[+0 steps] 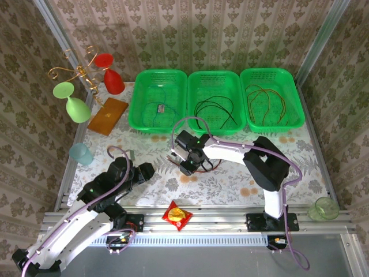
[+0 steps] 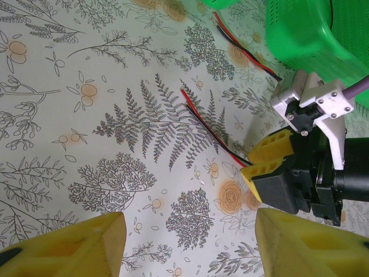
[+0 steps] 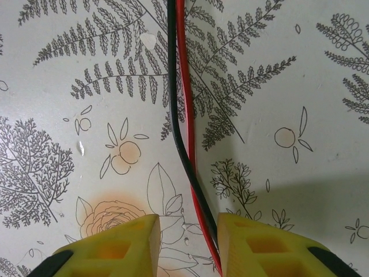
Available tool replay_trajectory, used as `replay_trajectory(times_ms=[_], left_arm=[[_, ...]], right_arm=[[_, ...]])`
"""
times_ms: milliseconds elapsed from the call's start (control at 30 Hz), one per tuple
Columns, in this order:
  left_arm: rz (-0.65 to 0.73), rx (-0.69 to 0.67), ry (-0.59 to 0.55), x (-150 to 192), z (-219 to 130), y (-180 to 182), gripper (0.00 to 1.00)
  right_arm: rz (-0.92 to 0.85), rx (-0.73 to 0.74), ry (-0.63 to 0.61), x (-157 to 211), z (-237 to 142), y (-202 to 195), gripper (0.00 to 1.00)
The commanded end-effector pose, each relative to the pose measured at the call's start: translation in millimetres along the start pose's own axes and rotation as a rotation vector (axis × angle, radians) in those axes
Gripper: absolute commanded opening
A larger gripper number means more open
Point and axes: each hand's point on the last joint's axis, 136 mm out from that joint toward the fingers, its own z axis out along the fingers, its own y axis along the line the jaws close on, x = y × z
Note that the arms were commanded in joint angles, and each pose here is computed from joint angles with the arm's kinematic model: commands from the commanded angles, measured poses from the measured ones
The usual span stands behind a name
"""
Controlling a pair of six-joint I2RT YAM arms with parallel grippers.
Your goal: Untangle the cables
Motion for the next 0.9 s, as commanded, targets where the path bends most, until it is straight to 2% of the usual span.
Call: replay_trajectory(times_ms=[0,433,600,733,867], left_arm=[[-0.003,-0.002,-0.008,-1.7,-1.8,-0.9,0.61],[0.000,-0.005,-0.005,-1.9,-1.7,-1.5,0.61],[0.008,-0.003,0.001,-4.0,-2.4,-5.8,0.61],[0.012,0.005,-0.001,-6.9,-3.0,-10.9,0.61],[0.020,0.026,0.002,-10.3,-3.5,-19.9,0.61]], right_arm=[[-0.005,0.016,0.031,6.3,6.5,-5.0,0.33],[-0.007,0.070,0.042,10.1,15.6,-17.8,0.30],[-0.010,0.058,0.047,15.4,15.3,-15.1,0.15],[-0.020,0.051,0.017,11.9,3.3,-12.3,0.08],[-0.033,0.019,-0.084,-2.0,-20.1,-5.1,0.02]])
